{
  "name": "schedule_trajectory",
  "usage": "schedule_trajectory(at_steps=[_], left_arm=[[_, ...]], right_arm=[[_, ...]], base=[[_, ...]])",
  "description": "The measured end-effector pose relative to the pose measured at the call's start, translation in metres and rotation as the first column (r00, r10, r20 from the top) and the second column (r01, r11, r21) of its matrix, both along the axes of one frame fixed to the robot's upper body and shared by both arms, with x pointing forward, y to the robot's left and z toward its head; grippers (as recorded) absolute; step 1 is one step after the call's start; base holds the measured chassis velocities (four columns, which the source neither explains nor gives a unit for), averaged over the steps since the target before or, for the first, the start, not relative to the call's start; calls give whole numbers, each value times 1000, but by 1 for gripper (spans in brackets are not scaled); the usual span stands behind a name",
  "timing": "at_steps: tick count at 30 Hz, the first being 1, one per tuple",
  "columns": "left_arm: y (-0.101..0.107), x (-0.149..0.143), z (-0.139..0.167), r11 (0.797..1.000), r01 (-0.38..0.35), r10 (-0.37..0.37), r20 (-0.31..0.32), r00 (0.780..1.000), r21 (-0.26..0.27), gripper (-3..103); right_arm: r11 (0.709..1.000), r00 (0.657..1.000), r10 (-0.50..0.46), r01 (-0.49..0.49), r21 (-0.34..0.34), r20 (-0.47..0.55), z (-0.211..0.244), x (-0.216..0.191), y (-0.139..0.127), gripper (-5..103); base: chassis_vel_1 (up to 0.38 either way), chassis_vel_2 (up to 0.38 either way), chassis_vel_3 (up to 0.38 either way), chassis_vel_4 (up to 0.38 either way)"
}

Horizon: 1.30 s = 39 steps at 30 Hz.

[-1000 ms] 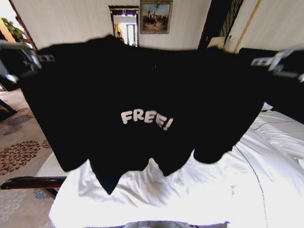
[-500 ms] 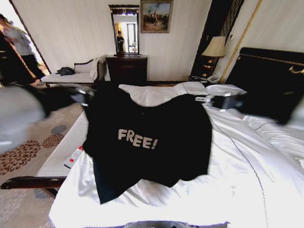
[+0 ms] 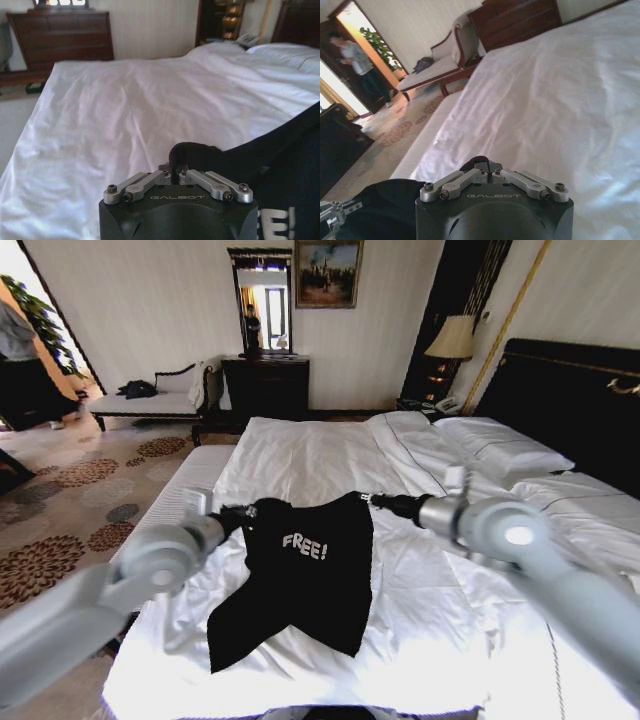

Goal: Fold the clothes on the bed.

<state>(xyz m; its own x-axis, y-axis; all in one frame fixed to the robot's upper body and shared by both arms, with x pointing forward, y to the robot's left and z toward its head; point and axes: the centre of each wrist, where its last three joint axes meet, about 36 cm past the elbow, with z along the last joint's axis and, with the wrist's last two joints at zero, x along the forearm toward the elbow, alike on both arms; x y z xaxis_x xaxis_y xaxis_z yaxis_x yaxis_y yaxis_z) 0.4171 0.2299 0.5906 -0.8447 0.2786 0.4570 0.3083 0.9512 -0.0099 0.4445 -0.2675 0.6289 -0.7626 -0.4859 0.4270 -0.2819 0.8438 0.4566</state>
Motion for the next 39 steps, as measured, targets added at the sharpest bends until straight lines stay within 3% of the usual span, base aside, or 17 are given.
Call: schedule_trajectory(at_steps=[4,6,9,12,14,17,33,39], left_arm=[[1,24,-23,1000,-24,24,-22,999,4,2],[-2,49,-38,999,-39,39,-27,999,7,2],[-7,64,-42,999,-42,42,-19,999,9,2],[-22,112,-45,999,-47,47,4,999,4,2],[-24,120,-44,999,-51,51,11,999,3,2],[-31,159,-50,997,-73,73,26,997,-2,2],[-37,254,-71,975,-221,221,67,973,-9,2],[-53,281,-82,961,-275,278,107,955,-40,2]], right_arm=[[1000,1000,-21,21,-3,-20,-24,20,0,0],[999,999,-41,40,-16,-21,-43,41,2,0],[999,999,-49,49,-23,-13,-52,54,4,0],[996,996,-90,89,-28,-6,-69,92,7,0],[995,995,-98,97,-28,-3,-72,99,6,0],[989,990,-139,139,-41,5,-90,139,3,0],[966,964,-252,255,-32,82,-113,228,11,0],[962,958,-272,274,-5,93,-128,259,45,0]], base=[[0,0,0,0],[0,0,0,0],[0,0,0,0],[0,0,0,0],[0,0,0,0],[0,0,0,0],[0,0,0,0],[0,0,0,0]])
